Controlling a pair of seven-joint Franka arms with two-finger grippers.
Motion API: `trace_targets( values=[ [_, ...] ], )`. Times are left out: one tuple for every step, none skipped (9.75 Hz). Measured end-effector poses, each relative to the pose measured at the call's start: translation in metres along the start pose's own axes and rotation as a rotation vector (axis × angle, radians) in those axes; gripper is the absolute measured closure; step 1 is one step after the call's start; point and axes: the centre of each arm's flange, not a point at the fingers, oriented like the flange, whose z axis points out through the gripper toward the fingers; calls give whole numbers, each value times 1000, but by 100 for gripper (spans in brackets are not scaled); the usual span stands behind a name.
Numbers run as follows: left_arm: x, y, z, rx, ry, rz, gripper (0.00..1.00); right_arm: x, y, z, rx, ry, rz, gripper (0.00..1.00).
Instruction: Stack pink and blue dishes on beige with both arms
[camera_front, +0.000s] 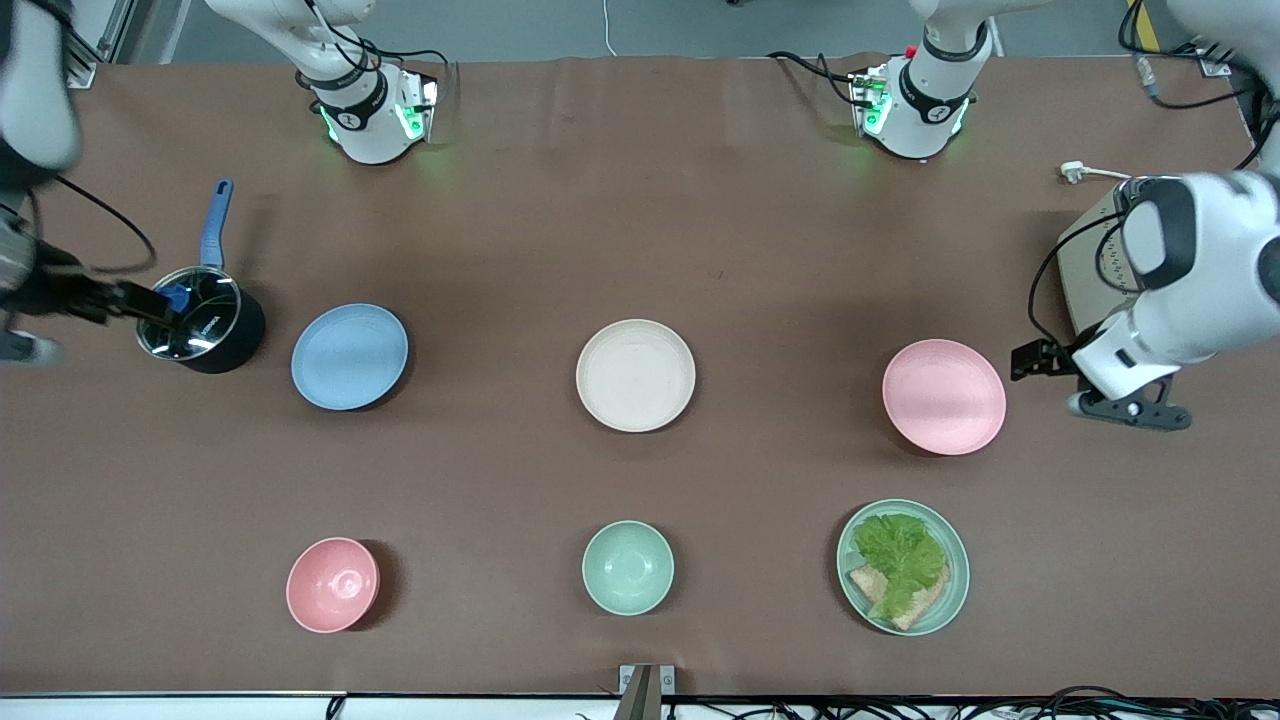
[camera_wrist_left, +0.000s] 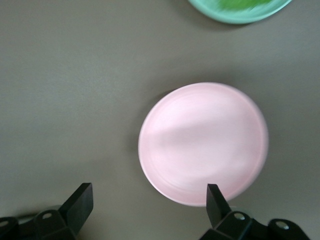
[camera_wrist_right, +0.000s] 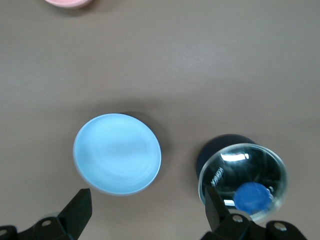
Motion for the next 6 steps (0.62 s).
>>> trace_targets(
  values=[
    [-5, -23, 40, -9, 7, 24, 0, 1, 1, 49, -4, -4, -38, 0],
    [-9, -34, 74, -23, -5, 33, 3, 1, 0, 93, 4, -22, -69, 0],
    [-10, -33, 98, -40, -26, 42, 7, 2, -1, 128, 24, -45, -104, 0],
    [-10, -27, 112, -53, -42, 49, 11, 5, -2, 155, 51, -54, -155, 0],
    [-10, -23, 119, -60, -50, 56, 26, 8, 1, 181, 86, -48, -208, 0],
    [-10, -22, 121, -62, -52, 58, 43, 9, 7, 202, 124, -40, -238, 0]
  ],
)
